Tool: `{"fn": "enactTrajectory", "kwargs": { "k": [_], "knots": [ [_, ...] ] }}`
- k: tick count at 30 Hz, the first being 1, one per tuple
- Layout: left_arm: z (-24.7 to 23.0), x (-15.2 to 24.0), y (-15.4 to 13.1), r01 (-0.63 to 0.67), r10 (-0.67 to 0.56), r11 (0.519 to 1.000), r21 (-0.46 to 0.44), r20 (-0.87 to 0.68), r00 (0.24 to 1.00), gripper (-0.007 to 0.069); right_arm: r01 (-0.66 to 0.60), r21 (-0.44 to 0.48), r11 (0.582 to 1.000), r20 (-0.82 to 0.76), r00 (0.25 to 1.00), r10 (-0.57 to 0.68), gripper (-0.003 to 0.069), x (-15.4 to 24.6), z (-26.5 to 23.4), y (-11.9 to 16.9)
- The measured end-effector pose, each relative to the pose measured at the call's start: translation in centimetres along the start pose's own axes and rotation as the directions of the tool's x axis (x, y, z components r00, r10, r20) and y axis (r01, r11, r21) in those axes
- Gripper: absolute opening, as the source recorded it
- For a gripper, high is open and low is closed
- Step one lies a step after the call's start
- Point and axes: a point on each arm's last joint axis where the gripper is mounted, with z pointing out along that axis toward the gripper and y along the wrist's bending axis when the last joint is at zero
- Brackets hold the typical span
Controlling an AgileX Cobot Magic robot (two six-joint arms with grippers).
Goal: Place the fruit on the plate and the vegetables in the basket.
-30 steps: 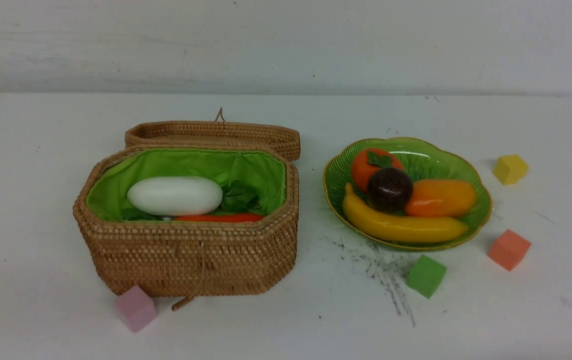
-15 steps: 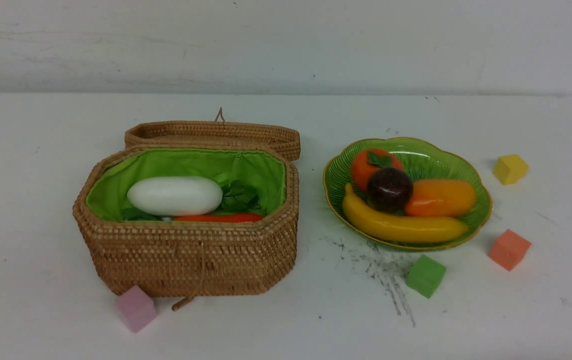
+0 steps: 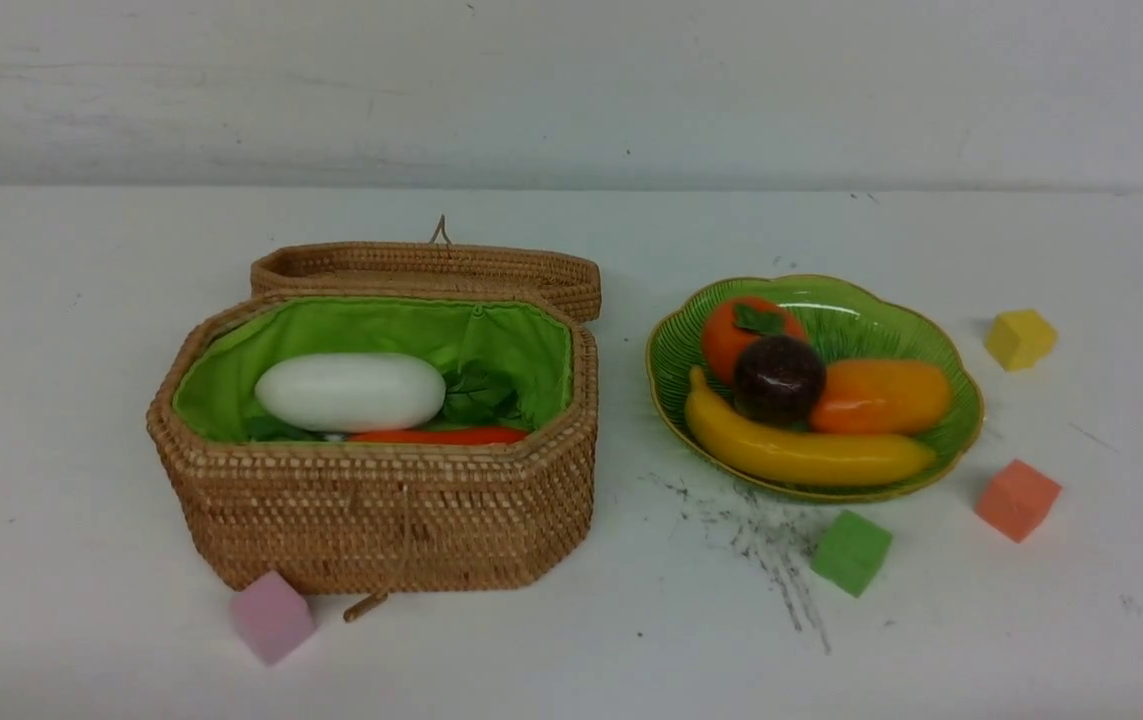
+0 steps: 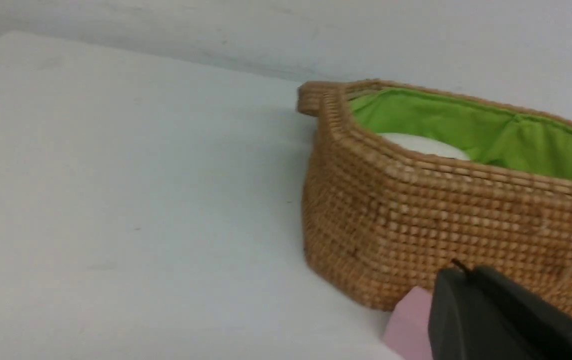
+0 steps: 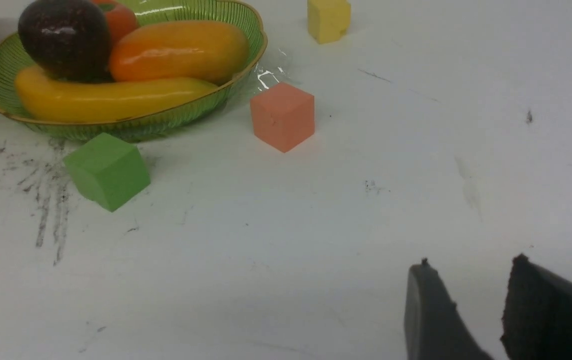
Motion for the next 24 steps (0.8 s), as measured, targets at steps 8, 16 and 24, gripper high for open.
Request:
{"fn": "enactTrajectory", "kwargs": {
  "k": [8,16,24],
  "knots": [
    [-0.3,1.9,1.0,0.042,-0.064,0.991,-0.129,-0.171,0.983,-0.0005,-0.001,0.0,1.0,0.002,1.0,0.001,0.0243,0.0,0.0,0.0],
    [-0.4,2.0,0.9,0.061,-0.084,0.99,-0.129,-0.18,0.98,0.0002,-0.001,0.0,1.0,0.003,1.0,0.001,0.0244,0.0,0.0,0.0],
    [-0.4,2.0,0.9,0.062,-0.085,0.99,-0.129,-0.18,0.98,0.0008,-0.001,0.0,1.0,0.003,1.0,0.001,0.0244,0.0,0.0,0.0]
  ]
}}
